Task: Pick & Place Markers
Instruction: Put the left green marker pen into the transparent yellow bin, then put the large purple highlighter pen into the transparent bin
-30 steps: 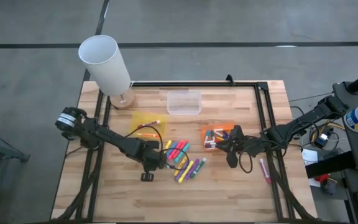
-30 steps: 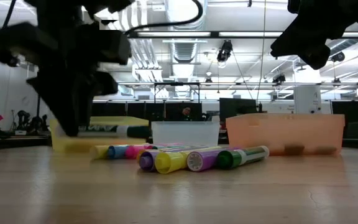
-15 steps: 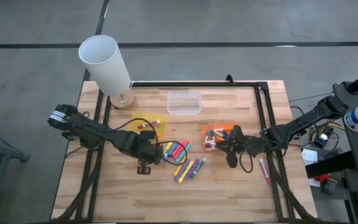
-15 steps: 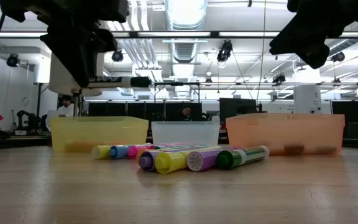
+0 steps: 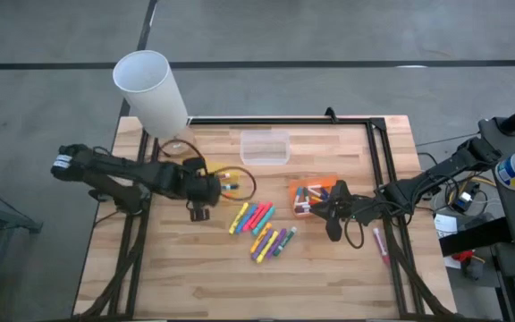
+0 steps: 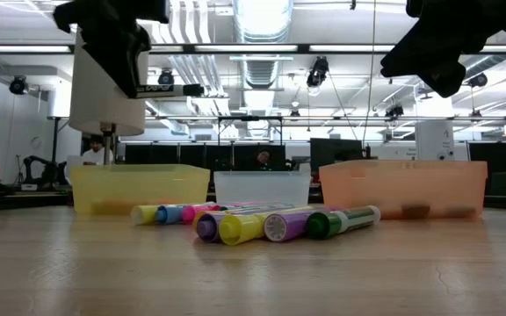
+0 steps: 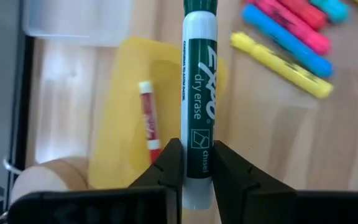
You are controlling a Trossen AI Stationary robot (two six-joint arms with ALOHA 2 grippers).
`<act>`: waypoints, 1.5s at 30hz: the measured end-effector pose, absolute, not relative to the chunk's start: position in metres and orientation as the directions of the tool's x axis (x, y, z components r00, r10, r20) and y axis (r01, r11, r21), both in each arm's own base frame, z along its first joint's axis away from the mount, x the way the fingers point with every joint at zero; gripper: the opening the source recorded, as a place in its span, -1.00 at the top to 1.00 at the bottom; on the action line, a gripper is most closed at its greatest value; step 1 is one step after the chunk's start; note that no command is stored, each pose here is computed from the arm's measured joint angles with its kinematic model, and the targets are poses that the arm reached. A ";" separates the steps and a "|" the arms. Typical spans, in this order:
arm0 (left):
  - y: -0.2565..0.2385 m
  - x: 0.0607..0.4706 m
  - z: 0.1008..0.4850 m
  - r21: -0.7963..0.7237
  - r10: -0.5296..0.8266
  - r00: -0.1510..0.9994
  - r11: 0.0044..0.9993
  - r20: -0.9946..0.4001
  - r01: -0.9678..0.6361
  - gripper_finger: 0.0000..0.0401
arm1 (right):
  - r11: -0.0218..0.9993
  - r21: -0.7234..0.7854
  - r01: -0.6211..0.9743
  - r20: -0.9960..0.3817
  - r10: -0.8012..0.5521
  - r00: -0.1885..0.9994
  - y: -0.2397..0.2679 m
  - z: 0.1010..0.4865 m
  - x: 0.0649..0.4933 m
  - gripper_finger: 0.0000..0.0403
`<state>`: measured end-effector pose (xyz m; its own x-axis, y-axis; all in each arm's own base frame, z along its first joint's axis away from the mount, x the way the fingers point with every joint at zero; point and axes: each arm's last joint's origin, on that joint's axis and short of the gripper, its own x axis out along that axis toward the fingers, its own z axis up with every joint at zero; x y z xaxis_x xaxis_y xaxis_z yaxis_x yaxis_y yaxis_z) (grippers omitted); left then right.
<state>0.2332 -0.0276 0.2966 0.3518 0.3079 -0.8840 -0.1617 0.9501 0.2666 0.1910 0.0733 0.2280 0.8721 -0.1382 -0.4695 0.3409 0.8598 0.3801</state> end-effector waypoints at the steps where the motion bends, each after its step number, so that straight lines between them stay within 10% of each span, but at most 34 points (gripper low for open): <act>1: -0.023 0.232 0.298 0.266 0.313 0.353 0.948 -0.882 -0.176 0.75 | 0.860 0.380 0.341 -0.470 -0.138 0.872 0.073 0.228 0.191 0.72; 32: 0.041 0.216 0.216 0.150 0.223 0.259 0.950 -0.940 -0.275 0.73 | 0.861 0.380 0.338 -0.468 -0.137 0.873 0.073 0.228 0.191 0.72; 45: 0.057 0.219 0.215 0.192 0.352 0.288 0.865 -0.891 -0.463 0.20 | 0.862 0.372 0.345 -0.470 -0.145 0.870 0.073 0.226 0.191 0.72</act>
